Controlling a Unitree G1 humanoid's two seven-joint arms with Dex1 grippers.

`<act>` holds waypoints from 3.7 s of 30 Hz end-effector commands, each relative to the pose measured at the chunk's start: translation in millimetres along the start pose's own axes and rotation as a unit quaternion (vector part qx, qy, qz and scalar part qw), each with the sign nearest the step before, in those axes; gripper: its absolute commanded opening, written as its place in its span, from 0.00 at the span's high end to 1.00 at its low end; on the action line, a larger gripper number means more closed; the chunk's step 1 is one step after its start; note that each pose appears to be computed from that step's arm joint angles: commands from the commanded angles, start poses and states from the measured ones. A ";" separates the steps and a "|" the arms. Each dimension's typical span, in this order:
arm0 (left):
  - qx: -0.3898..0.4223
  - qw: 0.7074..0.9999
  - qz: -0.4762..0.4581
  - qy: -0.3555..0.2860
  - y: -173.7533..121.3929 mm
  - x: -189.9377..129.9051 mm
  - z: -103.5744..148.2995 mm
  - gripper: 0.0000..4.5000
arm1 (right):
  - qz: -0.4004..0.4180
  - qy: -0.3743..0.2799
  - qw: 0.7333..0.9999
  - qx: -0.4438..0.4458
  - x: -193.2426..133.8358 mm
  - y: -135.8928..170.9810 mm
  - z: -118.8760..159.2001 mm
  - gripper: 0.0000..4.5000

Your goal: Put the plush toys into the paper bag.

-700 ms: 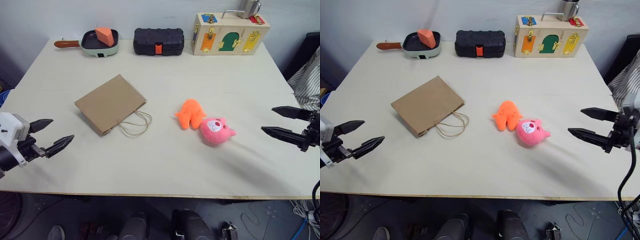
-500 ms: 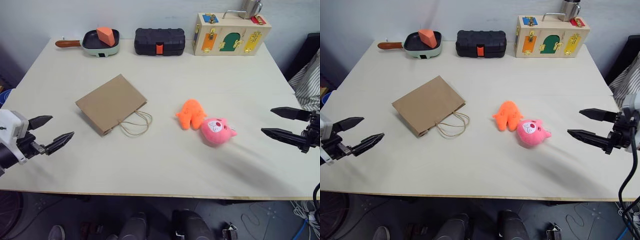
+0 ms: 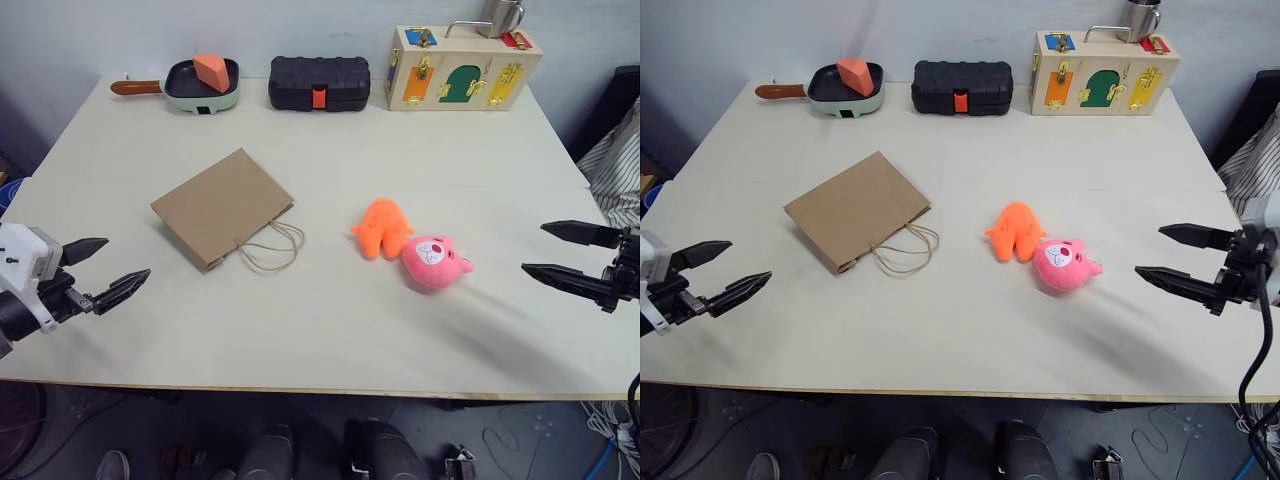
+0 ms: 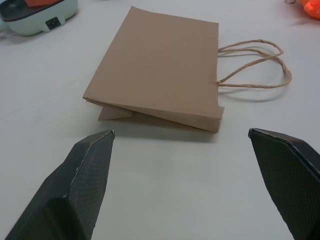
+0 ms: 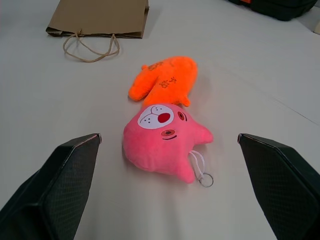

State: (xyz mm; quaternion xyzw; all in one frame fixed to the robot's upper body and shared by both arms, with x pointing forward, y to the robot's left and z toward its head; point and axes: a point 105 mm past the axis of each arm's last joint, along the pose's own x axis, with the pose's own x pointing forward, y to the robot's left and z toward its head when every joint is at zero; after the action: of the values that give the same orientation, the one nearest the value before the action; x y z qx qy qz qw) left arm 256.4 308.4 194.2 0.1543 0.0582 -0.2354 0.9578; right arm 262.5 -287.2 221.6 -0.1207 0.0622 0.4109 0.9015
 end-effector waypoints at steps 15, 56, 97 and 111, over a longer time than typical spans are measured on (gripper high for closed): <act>0.165 0.958 -0.228 0.053 -63.9 110.1 57.5 0.00 | 0.128 -0.021 0.983 -0.130 49.4 78.7 51.0 0.01; 0.178 0.910 -0.360 -0.103 -116.7 170.1 122.3 0.99 | 0.093 -0.053 0.988 -0.108 84.1 108.3 42.7 0.00; 0.055 0.900 -0.411 -0.136 -152.6 142.6 145.1 1.00 | 0.122 -0.014 0.980 -0.159 282.5 136.3 13.0 0.99; 0.047 0.910 -0.383 -0.149 -139.9 141.2 150.0 1.00 | 0.133 -0.048 0.984 -0.108 280.7 130.0 28.9 0.99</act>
State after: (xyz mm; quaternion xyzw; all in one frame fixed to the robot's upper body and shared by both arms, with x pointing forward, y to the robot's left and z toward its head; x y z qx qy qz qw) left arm 334.0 88.4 244.7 0.1107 0.0164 -0.5877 0.8013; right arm 352.7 3.3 167.4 -0.1881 -0.0012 0.5301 0.8268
